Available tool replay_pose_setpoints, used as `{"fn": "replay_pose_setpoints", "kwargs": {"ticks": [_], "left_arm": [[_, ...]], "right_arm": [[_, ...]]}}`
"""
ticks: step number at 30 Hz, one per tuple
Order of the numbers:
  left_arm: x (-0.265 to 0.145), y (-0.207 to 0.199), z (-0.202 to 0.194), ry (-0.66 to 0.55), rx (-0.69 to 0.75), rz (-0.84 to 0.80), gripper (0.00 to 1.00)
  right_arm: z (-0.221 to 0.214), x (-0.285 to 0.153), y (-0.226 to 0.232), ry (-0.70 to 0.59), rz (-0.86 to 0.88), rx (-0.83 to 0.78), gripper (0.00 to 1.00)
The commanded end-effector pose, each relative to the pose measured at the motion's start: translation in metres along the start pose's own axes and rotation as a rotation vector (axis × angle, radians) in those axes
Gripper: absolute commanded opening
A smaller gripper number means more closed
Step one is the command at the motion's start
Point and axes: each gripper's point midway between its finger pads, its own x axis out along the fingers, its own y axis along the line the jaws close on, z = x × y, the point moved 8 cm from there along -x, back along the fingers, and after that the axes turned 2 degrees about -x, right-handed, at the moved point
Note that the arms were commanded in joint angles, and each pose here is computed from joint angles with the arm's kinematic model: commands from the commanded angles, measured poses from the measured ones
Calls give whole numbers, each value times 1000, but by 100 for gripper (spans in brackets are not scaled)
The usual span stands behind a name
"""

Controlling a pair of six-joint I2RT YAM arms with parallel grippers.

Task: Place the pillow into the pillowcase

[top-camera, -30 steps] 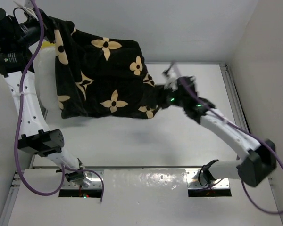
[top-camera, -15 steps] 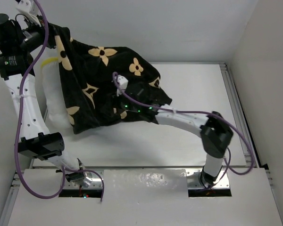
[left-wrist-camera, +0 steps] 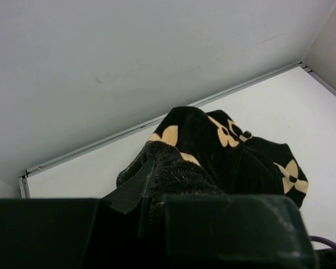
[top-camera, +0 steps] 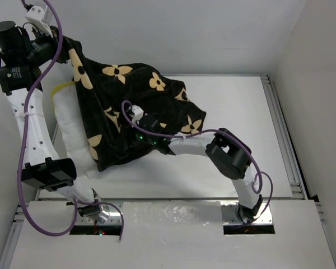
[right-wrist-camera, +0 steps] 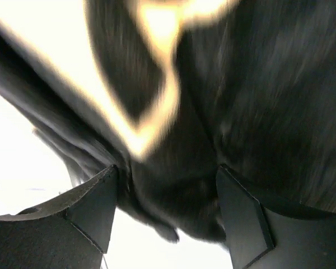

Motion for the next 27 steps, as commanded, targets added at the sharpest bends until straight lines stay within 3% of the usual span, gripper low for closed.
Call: {"fn": "replay_pose_setpoints", "kwargs": {"ticks": [1, 6, 9, 18, 27], "left_arm": [[-19, -19, 40, -124, 134, -6, 0], [-22, -21, 42, -127, 147, -5, 0], [-22, -21, 42, -122, 147, -2, 0], [-30, -28, 37, -101, 162, -2, 0], [-30, -30, 34, -92, 152, -26, 0]], "right_arm": [[-21, -26, 22, 28, 81, -8, 69], [-45, -53, 37, 59, 65, -56, 71], [-38, -48, 48, 14, 68, -77, 71], [-40, -11, 25, -67, -23, 143, 66], [-48, -19, 14, -39, -152, 162, 70]]}}
